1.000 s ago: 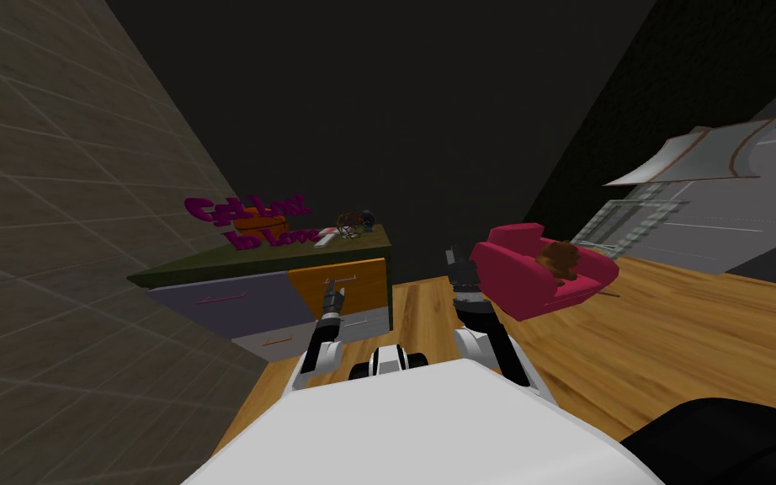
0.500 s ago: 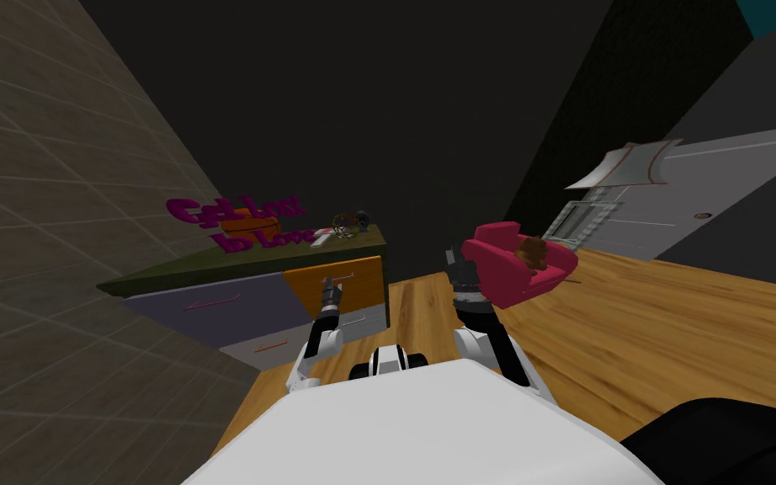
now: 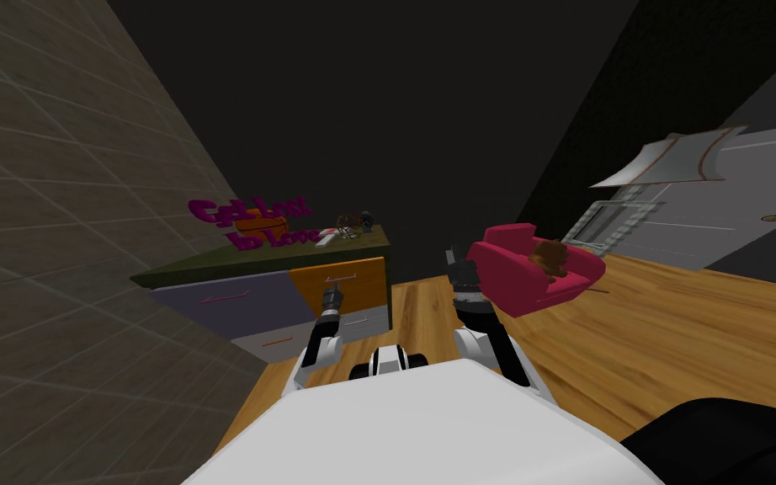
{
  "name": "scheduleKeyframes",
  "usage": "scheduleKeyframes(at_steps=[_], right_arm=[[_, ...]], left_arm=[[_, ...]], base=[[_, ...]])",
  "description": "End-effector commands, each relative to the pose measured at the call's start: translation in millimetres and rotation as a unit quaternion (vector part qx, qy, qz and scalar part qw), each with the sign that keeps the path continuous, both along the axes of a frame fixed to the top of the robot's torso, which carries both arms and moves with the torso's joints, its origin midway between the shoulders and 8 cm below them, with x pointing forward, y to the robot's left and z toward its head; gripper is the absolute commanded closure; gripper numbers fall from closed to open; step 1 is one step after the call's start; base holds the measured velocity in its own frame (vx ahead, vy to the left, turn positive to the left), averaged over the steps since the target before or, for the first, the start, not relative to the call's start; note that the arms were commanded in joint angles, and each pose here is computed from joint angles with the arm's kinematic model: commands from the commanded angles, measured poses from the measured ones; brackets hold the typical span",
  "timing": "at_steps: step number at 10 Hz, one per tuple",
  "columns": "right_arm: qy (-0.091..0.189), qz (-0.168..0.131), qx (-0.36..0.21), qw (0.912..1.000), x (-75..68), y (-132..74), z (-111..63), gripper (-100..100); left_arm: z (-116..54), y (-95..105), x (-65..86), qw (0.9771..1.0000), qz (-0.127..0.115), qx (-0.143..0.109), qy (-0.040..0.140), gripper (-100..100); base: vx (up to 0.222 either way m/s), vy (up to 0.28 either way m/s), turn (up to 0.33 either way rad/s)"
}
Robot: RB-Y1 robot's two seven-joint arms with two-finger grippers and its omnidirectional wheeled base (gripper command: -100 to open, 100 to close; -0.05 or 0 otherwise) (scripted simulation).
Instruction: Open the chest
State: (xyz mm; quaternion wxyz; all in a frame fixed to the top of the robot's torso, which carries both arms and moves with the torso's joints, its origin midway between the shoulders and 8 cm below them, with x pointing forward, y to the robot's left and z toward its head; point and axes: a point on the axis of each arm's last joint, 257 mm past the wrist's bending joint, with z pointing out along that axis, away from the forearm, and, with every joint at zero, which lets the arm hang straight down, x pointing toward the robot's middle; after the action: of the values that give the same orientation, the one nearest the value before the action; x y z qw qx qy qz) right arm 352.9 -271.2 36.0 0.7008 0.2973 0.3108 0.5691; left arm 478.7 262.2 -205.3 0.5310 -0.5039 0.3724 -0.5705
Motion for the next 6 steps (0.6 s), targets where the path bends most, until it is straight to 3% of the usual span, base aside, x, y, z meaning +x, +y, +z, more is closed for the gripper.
scheduleKeyframes(at_steps=[1,2,3,4,6], right_arm=[[0.000,0.000,0.000,1.0000,0.0,0.0,0.0,0],[0.000,0.000,0.000,1.0000,0.0,0.0,0.0,0],[0.000,0.000,0.000,1.0000,0.0,0.0,0.0,0],[0.000,0.000,0.000,1.0000,0.0,0.0,0.0,0],[0.000,0.000,0.000,1.0000,0.0,0.0,0.0,0]], left_arm=[[-4.4,-10.2,-12.9,0.9999,-0.016,-0.001,0.001,100],[-6.7,-18.3,-22.6,0.9996,-0.027,-0.003,0.002,100],[-4.6,-13.4,-16.9,0.9998,-0.020,-0.001,0.002,100],[-4.7,-8.7,-18.2,0.9996,-0.026,0.014,0.003,-100],[-4.8,-1.7,-18.8,0.9989,-0.031,0.034,0.006,-100]], base=[[0.066,-0.010,0.133],[0.064,-0.037,0.171],[0.029,-0.022,0.037],[0.006,-0.006,-0.008],[0.000,0.000,0.000]])
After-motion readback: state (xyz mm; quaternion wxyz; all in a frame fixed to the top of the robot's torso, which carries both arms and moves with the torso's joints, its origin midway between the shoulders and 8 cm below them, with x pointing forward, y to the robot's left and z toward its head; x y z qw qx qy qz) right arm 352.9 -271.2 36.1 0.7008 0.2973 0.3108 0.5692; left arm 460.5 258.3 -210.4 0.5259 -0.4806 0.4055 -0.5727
